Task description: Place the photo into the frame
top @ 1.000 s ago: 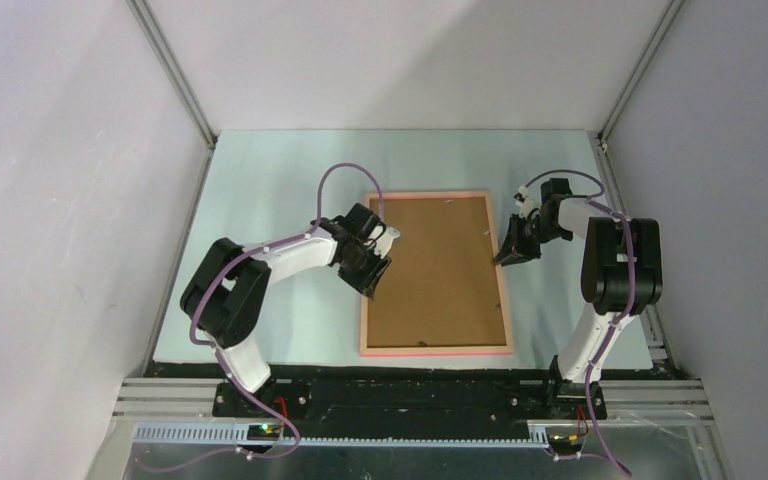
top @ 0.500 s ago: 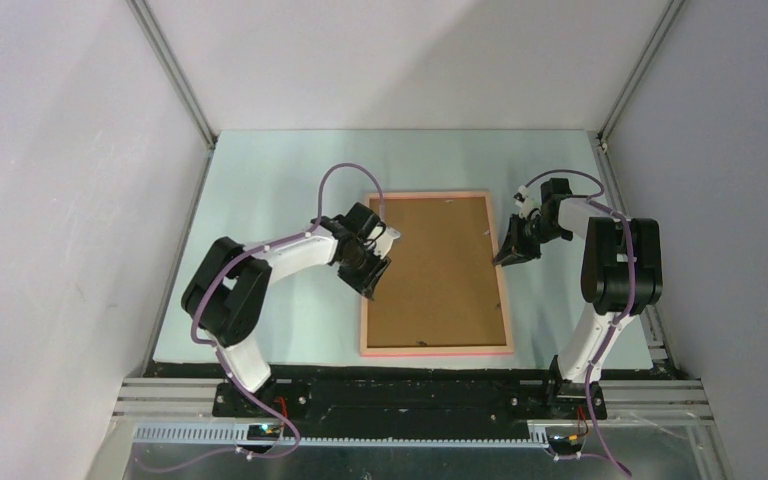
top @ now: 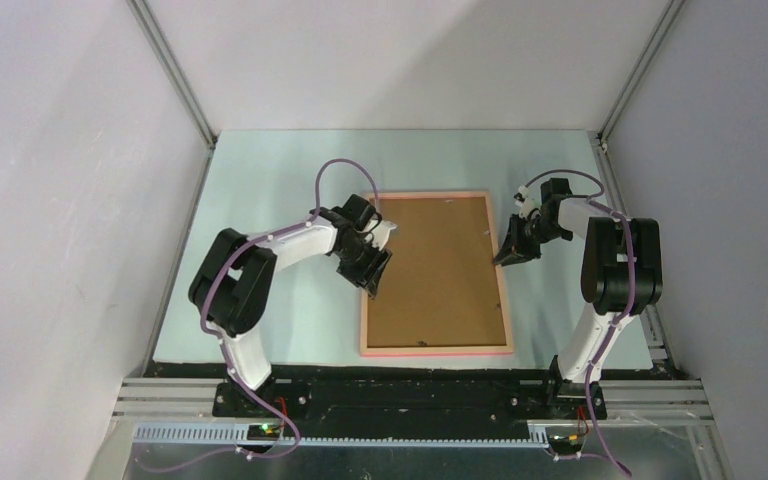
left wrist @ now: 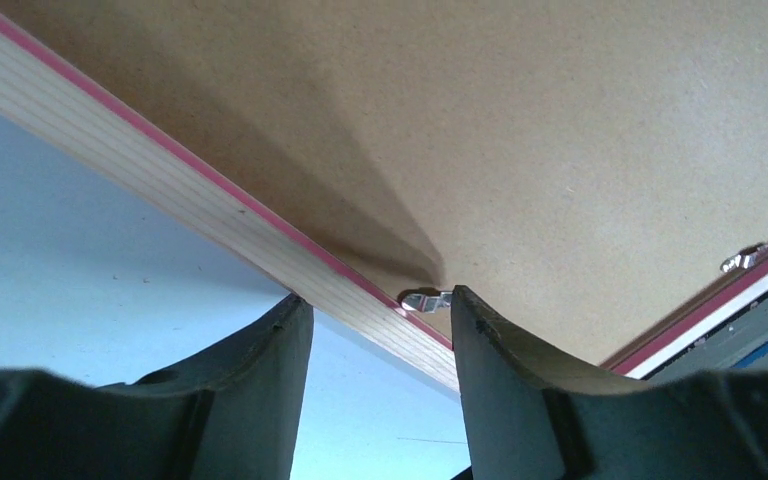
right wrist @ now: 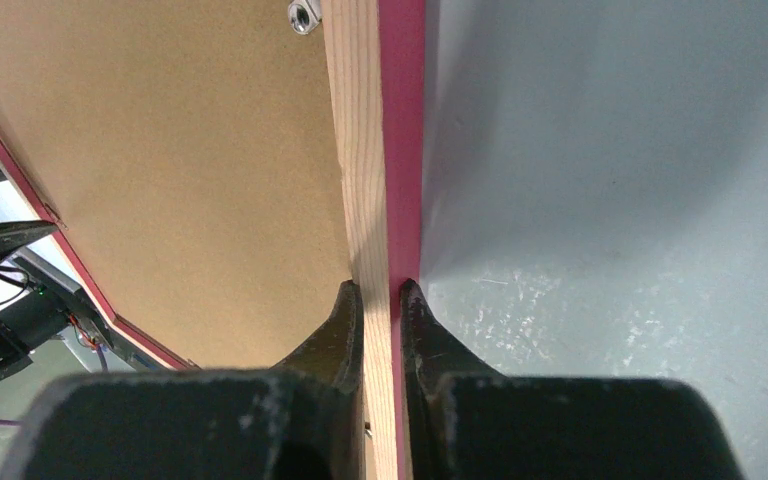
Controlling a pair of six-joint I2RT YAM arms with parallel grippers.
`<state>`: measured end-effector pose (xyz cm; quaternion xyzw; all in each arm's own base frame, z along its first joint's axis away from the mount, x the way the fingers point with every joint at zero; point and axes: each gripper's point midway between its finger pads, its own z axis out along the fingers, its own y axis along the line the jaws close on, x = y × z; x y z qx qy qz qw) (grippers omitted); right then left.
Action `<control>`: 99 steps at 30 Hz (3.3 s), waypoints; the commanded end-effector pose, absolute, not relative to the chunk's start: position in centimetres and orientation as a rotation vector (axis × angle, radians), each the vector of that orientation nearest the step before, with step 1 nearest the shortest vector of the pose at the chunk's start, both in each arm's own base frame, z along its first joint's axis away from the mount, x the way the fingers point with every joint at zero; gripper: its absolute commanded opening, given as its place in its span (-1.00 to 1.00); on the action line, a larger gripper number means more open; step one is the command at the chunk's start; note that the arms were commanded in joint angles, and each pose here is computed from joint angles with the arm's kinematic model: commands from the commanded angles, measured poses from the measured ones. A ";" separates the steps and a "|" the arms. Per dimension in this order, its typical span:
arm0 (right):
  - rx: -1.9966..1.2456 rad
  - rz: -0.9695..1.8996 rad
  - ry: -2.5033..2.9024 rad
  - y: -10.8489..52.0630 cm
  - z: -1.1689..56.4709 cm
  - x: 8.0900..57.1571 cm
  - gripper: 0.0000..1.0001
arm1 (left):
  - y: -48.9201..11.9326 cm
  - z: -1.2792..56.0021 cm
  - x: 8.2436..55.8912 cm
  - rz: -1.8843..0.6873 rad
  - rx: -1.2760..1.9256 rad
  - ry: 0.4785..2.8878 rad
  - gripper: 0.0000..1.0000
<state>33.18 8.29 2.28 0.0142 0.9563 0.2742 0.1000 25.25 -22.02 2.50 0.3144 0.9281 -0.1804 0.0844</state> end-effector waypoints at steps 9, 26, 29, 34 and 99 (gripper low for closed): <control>-0.013 0.783 2.774 8.7 1.9 35.0 -1.00 | -22.9 2.4 28.6 -0.460 0.800 2.707 0.03; -0.007 0.771 2.767 8.4 2.0 35.2 -1.00 | -22.1 2.4 25.1 -0.471 1.017 2.676 -0.10; -0.007 0.769 2.768 8.4 1.9 35.2 -1.00 | -22.5 2.4 24.3 -0.503 1.064 2.673 -0.10; -0.006 0.765 2.769 8.3 2.0 35.2 -1.00 | -23.1 2.3 23.2 -0.567 1.112 2.681 -0.11; -0.154 0.702 2.729 9.6 4.0 35.3 -0.21 | -21.7 3.7 29.3 -0.600 0.819 2.766 0.14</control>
